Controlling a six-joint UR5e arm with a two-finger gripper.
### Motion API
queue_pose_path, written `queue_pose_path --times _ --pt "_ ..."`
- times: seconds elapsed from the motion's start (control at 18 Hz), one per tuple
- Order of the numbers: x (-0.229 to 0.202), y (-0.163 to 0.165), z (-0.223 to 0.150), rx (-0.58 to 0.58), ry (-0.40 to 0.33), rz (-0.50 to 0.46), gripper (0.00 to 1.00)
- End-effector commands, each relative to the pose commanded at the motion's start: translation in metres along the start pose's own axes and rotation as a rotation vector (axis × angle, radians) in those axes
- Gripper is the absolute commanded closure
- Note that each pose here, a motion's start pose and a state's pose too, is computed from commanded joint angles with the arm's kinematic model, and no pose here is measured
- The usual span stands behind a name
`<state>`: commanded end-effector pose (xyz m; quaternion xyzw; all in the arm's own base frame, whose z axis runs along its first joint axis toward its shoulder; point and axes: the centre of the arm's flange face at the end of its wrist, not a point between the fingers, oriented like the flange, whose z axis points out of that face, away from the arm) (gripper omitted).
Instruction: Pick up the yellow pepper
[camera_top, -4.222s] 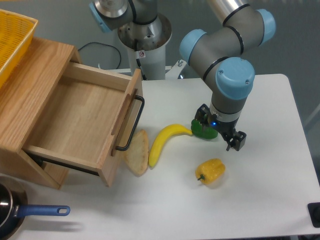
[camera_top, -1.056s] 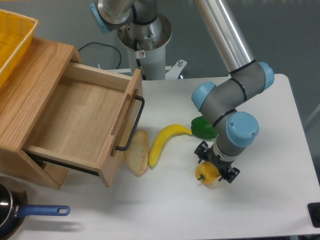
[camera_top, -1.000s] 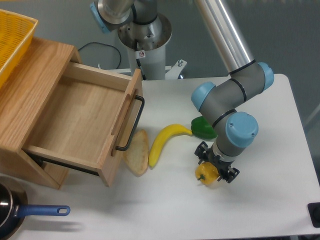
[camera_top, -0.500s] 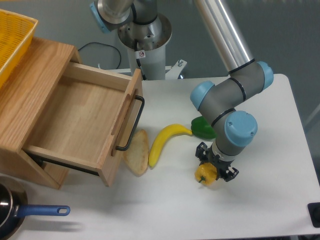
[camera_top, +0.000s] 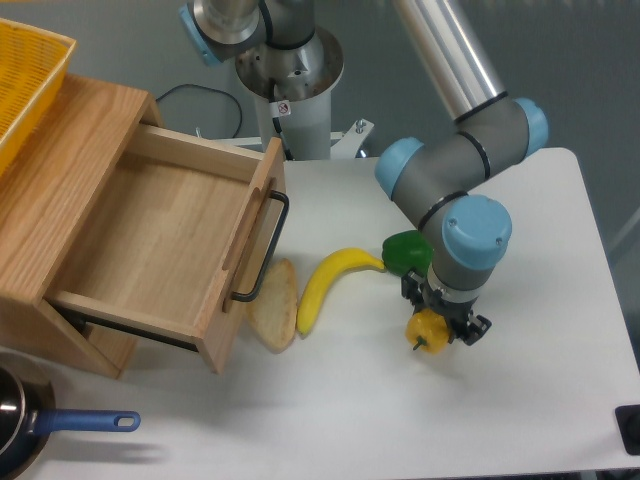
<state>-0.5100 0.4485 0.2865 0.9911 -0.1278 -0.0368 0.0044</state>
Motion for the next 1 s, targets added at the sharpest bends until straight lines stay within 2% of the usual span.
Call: queue_pose_path --times 0.44,1.0 --pt "-0.004 0.011 -0.029 0.010 -0.046 -0.014 0.56" --pt "-0.006 0.015 -0.029 0.009 -0.046 -0.018 0.56"
